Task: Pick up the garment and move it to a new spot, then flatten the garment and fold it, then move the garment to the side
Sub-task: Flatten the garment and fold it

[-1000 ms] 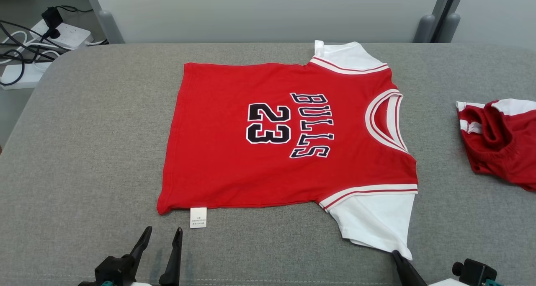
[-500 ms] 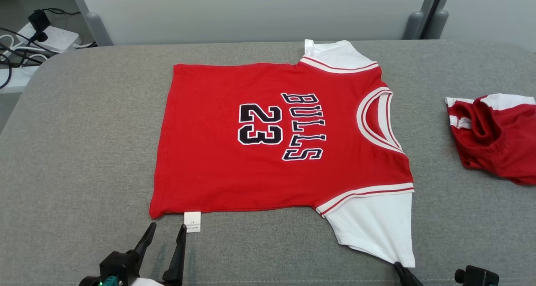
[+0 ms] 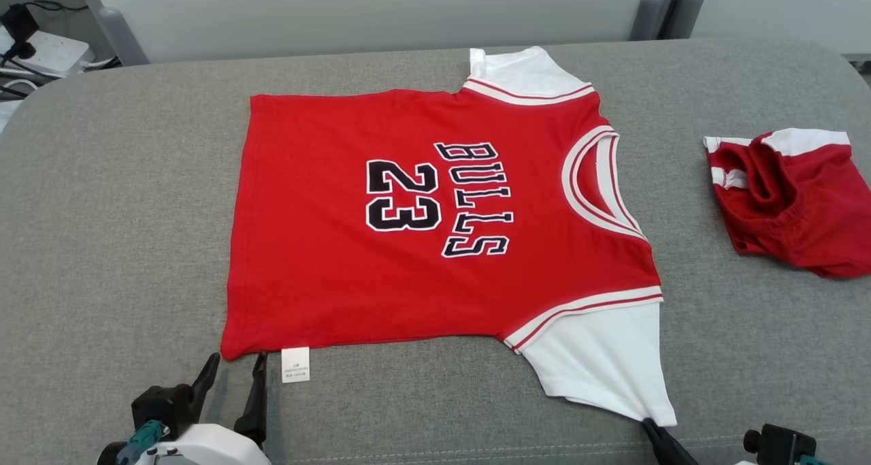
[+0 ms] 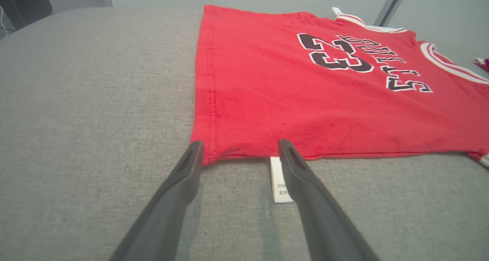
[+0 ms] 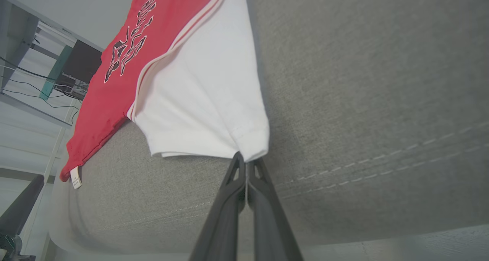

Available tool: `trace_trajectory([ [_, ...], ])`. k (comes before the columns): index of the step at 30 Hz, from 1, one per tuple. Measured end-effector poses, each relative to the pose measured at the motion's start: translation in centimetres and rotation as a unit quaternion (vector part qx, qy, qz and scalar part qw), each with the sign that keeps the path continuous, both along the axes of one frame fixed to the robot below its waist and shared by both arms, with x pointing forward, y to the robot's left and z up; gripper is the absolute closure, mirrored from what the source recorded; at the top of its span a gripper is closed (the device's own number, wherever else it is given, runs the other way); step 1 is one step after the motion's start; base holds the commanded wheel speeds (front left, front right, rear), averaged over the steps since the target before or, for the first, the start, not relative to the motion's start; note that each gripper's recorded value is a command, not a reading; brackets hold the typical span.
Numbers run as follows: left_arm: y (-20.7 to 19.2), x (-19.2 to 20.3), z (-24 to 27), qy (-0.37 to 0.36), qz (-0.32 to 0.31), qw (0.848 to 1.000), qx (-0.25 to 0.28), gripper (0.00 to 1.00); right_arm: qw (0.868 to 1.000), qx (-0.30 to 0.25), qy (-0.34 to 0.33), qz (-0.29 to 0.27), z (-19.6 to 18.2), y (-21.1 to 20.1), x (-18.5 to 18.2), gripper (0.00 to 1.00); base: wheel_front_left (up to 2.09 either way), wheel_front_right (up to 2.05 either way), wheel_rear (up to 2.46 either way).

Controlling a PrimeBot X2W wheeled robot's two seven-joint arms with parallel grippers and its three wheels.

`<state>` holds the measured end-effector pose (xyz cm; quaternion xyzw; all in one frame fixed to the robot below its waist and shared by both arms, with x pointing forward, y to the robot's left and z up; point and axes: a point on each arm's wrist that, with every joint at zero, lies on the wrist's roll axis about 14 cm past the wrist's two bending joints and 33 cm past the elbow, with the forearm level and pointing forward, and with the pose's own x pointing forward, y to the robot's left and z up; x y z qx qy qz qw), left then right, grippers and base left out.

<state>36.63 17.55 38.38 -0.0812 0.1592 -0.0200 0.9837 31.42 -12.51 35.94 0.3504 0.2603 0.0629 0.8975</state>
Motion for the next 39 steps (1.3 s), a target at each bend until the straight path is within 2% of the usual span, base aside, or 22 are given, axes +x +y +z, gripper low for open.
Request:
trace_trajectory([
  [5, 1.1, 0.7, -0.9, 0.016, 0.026, 1.000, -0.009, 0.00, 1.000, -0.001, -0.004, -0.001, 0.1, -0.1, 0.7, 1.00, 0.00, 0.00, 0.00],
  [16, 0.9, 1.5, -2.7, 0.045, 0.065, 0.994, -0.075, 0.00, 1.000, -0.011, -0.005, 0.002, -0.1, -0.4, 1.0, 1.00, 0.00, 0.00, 0.00],
  [17, 0.7, 1.5, -2.9, 0.049, 0.065, 0.993, -0.080, 0.06, 1.000, -0.011, -0.006, 0.001, -0.1, -0.4, 1.2, 1.00, 0.00, 0.00, 0.00],
  [18, 0.6, 1.4, -3.1, 0.052, 0.066, 0.993, -0.084, 0.23, 1.000, -0.011, -0.008, 0.001, 0.0, -0.5, 1.4, 1.00, 0.00, 0.00, 0.00],
  [21, 0.0, 1.4, -3.3, 0.057, 0.068, 0.991, -0.103, 0.95, 1.000, -0.013, -0.010, 0.001, 0.1, -0.5, 1.6, 1.00, 0.00, 0.00, 0.00],
  [22, -0.3, 1.4, -3.4, 0.059, 0.064, 0.991, -0.107, 1.00, 1.000, -0.013, -0.011, 0.001, 0.1, -0.5, 1.6, 1.00, 0.00, 0.00, 0.00],
  [32, 0.0, 2.5, -2.0, 0.039, 0.056, 0.991, -0.114, 1.00, 0.998, -0.024, -0.051, 0.022, 2.3, -0.9, 2.8, 1.00, 0.00, 0.00, 0.00],
  [39, 1.0, 0.5, -1.8, 0.041, 0.046, 0.994, -0.092, 1.00, 0.994, -0.034, -0.082, 0.056, 4.7, -1.3, 2.4, 1.00, 0.00, 0.00, 0.00],
])
